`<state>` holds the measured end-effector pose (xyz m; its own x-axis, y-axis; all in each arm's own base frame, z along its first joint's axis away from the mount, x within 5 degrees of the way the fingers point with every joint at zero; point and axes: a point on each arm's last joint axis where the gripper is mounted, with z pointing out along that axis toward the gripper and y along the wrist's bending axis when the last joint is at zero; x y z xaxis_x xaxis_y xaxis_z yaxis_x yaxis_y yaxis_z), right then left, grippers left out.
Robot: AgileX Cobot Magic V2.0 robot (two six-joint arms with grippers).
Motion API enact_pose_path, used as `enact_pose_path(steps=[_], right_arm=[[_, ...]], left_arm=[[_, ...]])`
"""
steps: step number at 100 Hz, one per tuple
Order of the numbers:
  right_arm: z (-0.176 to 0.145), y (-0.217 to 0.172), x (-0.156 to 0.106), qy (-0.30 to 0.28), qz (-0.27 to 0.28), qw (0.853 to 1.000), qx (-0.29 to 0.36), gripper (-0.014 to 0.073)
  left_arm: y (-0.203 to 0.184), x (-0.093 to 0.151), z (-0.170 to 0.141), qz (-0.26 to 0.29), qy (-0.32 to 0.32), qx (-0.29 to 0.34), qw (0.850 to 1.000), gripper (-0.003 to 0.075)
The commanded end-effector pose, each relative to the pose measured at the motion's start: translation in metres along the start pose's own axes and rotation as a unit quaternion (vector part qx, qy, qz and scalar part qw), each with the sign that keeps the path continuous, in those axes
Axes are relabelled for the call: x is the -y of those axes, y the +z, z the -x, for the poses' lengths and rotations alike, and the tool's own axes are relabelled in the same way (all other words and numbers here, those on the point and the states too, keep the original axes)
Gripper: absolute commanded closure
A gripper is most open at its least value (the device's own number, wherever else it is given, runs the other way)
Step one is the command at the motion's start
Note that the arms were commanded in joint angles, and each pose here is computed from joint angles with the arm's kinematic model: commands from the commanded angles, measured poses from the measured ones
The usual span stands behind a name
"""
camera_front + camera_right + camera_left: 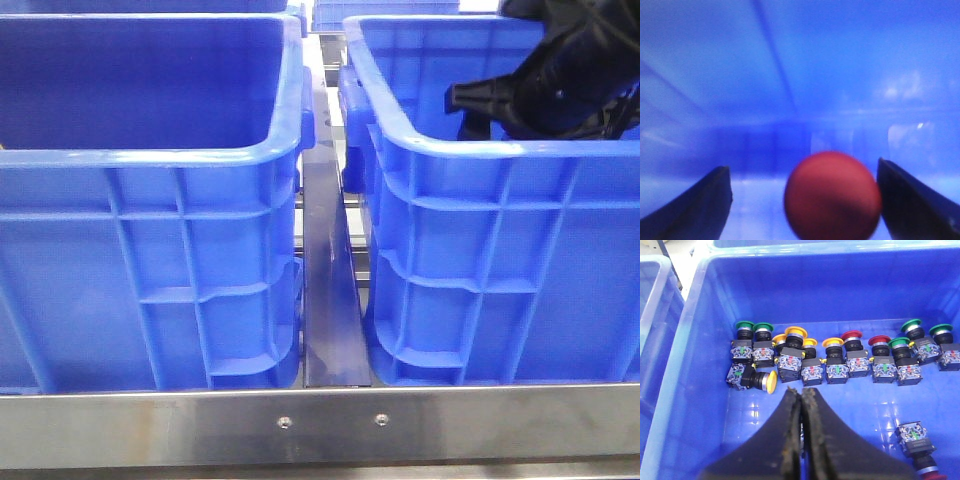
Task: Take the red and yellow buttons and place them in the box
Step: 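Carry the red button into the empty crate and open the right gripper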
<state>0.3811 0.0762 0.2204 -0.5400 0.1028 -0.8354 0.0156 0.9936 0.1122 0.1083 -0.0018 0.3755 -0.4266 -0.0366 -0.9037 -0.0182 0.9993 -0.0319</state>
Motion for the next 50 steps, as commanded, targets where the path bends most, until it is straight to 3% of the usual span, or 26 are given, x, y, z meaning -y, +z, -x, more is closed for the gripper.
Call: enact_pose_path(steps=[1,25,50], right_arm=[[0.026,-0.029,0.0,0.002,0.005,0.999,0.049,-0.0021],[0.026,-0.087,0.008,-0.007,0.013,0.996,0.084,-0.002],[0.025,-0.176,0.015,-0.002,0.064,0.985,0.16,-0.002]], left_arm=[[-0.005,0.001,0.013,-0.004,-0.005,0.047,0.999,0.0739],[-0.005,0.001,0.013,-0.004,-0.005,0.047,0.999,0.0739],[-0.005,0.001,0.013,-0.004,-0.005,0.047,0.999,0.0739]])
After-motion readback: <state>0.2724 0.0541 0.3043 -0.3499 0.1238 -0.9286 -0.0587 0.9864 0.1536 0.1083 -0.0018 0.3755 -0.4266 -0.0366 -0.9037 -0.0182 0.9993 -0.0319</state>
